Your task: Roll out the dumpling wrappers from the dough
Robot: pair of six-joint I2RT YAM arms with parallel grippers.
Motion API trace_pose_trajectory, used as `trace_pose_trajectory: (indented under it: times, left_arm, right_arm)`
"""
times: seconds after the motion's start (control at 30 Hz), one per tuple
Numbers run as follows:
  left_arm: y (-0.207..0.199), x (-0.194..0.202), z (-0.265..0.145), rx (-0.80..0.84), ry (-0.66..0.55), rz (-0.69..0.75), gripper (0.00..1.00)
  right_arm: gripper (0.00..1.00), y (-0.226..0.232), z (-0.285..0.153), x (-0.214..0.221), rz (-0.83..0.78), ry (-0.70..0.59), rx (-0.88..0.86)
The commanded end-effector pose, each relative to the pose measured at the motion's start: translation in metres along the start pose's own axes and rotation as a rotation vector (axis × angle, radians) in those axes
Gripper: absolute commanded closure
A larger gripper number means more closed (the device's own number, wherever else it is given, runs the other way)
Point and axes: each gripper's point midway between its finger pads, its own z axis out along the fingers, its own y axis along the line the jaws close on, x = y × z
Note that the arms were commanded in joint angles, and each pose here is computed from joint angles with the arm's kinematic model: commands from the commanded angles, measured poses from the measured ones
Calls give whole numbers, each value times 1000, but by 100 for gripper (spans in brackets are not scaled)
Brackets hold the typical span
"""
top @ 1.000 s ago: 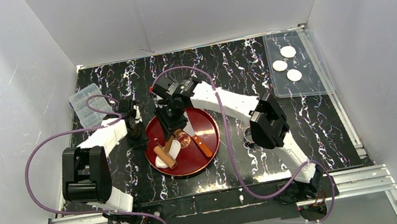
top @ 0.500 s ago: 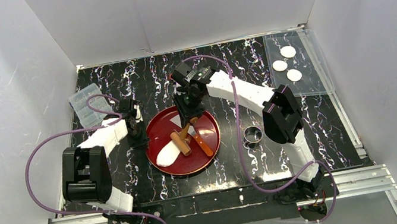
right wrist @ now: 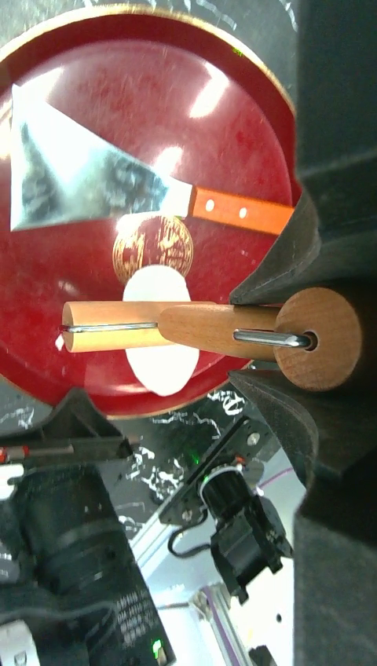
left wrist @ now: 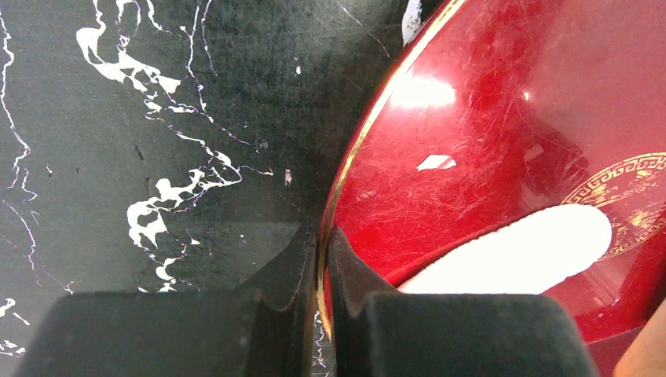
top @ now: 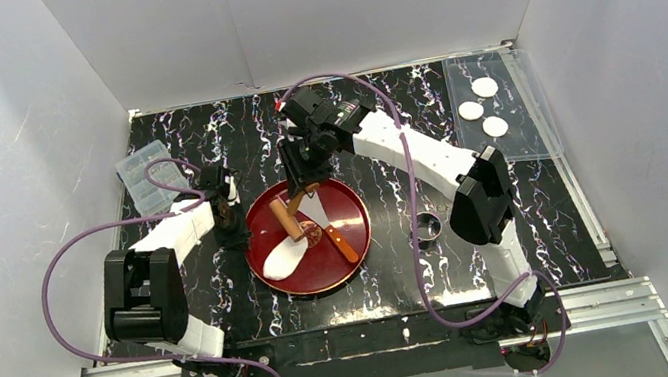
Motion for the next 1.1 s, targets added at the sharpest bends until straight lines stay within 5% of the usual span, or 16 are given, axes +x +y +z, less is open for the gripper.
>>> trace_pose_trajectory:
  times: [0.0,0.27,0.7,0.9,1.07]
  left_arm:
    - [9,-5,-5,-48,-32,10,100]
    - [9,-6,-7,-48,-44,11,100]
    - [9,-9,-11,-42,-63,11,100]
    - [9,-8,-9,-44,-55,11,100]
    - [9,-7,-9,-42,-55,13,100]
  right_arm:
    - [99,35,-4,2,7,-7,-123]
    - [99,21,32,33,22,107,-88]
    - [99,-103,25,47,-129,129,438]
    - [99,-99,14,33,-132,102,443]
    - [99,-51,-13,4,-130,5,283]
